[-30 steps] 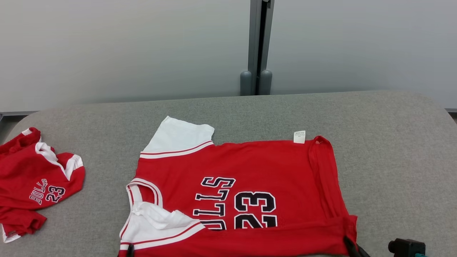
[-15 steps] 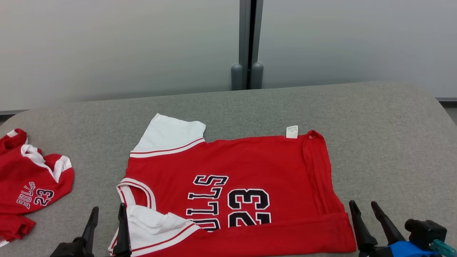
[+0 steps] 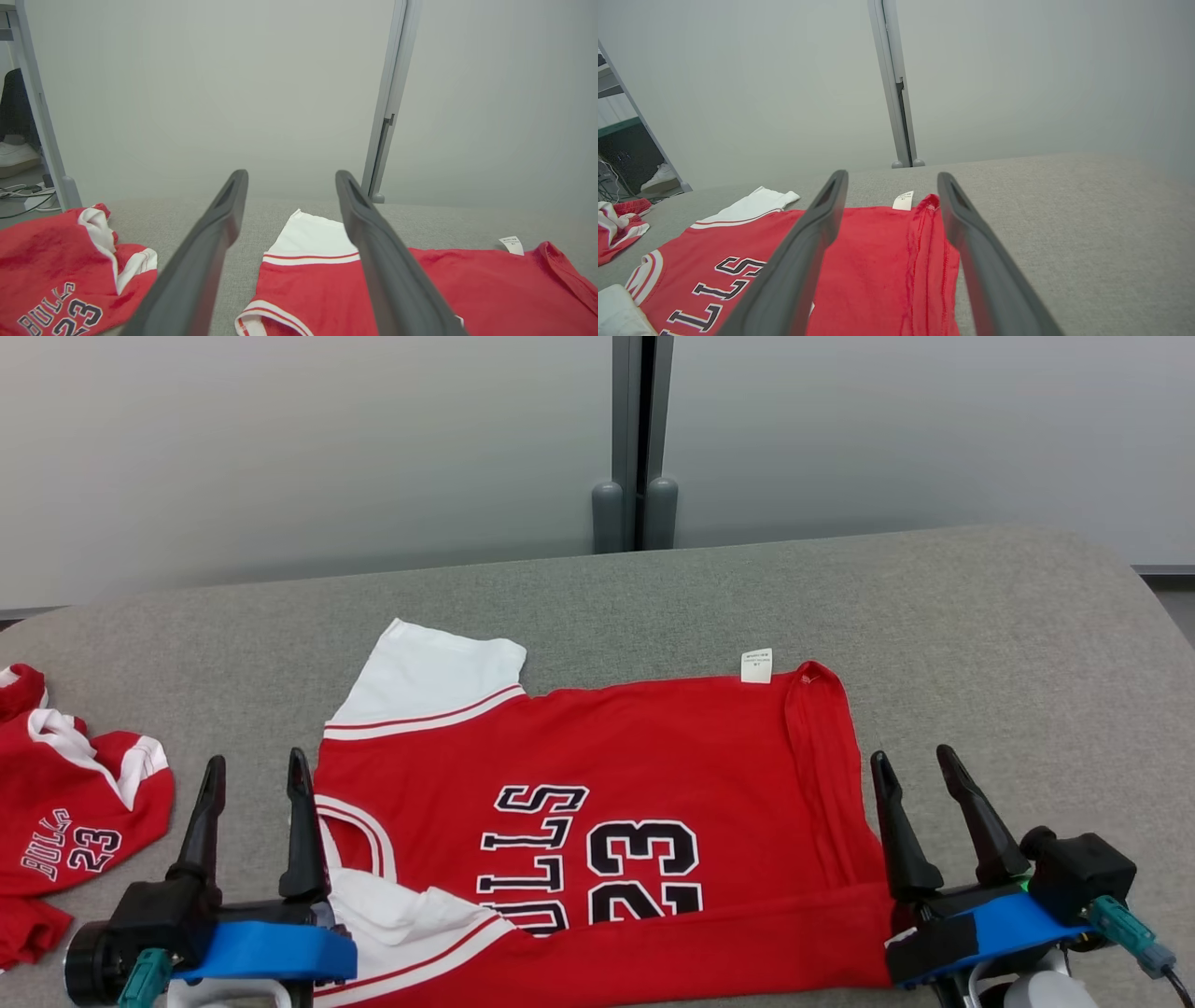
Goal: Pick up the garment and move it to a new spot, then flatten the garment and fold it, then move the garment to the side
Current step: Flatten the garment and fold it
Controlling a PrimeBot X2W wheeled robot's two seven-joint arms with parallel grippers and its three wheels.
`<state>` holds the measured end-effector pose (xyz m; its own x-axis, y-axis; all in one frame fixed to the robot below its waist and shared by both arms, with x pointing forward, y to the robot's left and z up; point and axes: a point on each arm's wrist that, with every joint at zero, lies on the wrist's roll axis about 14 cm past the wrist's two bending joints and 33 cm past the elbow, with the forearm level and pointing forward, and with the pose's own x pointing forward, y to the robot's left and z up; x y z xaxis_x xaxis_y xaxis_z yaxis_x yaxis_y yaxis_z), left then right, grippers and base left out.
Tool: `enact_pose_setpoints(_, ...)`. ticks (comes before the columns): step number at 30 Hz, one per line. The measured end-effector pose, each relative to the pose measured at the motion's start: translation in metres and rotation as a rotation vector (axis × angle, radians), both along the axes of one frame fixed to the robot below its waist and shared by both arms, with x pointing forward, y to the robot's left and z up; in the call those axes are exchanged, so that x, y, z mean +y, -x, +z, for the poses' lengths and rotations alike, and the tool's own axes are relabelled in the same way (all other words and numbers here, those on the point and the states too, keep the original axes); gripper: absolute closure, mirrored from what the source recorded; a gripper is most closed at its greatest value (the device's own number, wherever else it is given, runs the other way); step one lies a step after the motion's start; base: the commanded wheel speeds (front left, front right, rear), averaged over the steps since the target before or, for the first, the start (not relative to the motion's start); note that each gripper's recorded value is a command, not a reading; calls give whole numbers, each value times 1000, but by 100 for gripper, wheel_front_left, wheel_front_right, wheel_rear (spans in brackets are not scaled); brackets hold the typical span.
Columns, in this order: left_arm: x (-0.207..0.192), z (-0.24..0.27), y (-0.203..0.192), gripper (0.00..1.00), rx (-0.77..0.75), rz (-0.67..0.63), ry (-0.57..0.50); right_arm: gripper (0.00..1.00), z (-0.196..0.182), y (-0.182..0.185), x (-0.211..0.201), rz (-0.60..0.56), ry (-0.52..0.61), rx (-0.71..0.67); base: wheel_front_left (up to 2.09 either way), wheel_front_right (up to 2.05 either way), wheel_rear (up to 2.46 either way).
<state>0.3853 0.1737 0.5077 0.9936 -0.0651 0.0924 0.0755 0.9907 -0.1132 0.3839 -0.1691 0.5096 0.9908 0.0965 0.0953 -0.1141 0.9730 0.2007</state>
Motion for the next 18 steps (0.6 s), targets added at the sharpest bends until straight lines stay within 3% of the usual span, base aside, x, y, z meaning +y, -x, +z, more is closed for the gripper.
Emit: enact_pose_setpoints(18, 6, -20, -9, 0, 66, 11, -77, 0, -7, -4, 13, 18, 30, 21, 0, 0, 0)
